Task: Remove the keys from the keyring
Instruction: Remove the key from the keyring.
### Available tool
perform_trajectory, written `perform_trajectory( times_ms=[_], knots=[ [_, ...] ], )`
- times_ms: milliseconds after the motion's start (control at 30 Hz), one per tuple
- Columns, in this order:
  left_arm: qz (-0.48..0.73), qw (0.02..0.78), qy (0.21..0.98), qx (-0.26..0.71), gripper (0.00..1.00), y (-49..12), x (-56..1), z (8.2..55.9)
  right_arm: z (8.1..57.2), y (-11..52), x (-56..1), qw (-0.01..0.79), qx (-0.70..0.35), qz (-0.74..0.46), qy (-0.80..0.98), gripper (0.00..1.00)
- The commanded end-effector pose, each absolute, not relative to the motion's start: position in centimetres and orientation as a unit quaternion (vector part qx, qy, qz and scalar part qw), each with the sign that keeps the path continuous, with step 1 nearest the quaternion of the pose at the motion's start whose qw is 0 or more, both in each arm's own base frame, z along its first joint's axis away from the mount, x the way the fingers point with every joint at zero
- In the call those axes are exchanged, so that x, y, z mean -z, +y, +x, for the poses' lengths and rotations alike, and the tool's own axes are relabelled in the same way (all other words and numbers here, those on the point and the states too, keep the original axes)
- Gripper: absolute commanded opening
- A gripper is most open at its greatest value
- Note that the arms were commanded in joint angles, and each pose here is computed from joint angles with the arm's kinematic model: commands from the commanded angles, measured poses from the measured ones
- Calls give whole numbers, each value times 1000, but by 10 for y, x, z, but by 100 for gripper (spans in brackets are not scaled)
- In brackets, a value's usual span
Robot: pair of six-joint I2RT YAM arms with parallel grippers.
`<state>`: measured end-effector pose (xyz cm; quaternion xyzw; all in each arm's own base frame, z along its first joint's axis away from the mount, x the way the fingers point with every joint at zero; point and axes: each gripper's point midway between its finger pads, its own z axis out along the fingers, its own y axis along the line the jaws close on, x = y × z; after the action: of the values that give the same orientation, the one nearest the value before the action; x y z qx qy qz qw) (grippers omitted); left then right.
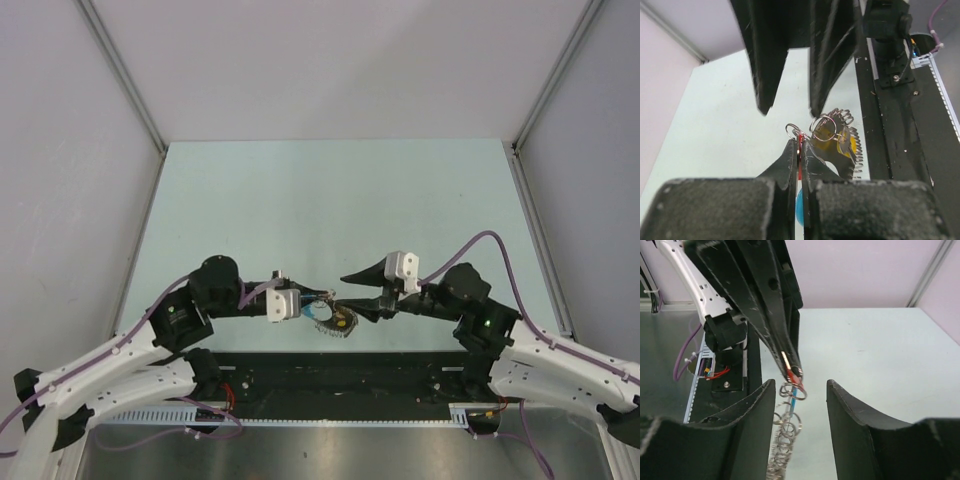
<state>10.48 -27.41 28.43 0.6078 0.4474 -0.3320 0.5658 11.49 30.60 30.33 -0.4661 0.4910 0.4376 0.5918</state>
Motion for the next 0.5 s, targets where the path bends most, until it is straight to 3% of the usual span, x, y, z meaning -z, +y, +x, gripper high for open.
perform_trajectory(
  times_ms=[0,233,467],
  knots=[
    [553,612,462,326,0,-276,-327,123,116,295,-334,621,-438,-425,492,50],
    [513,621,506,308,0,-278,-333,144,120,281,-353,643,-443,-361,510,49],
    [477,614,543,316,0,-281,-335,154,133,299,-325,641,-392,-368,547,43]
  ],
)
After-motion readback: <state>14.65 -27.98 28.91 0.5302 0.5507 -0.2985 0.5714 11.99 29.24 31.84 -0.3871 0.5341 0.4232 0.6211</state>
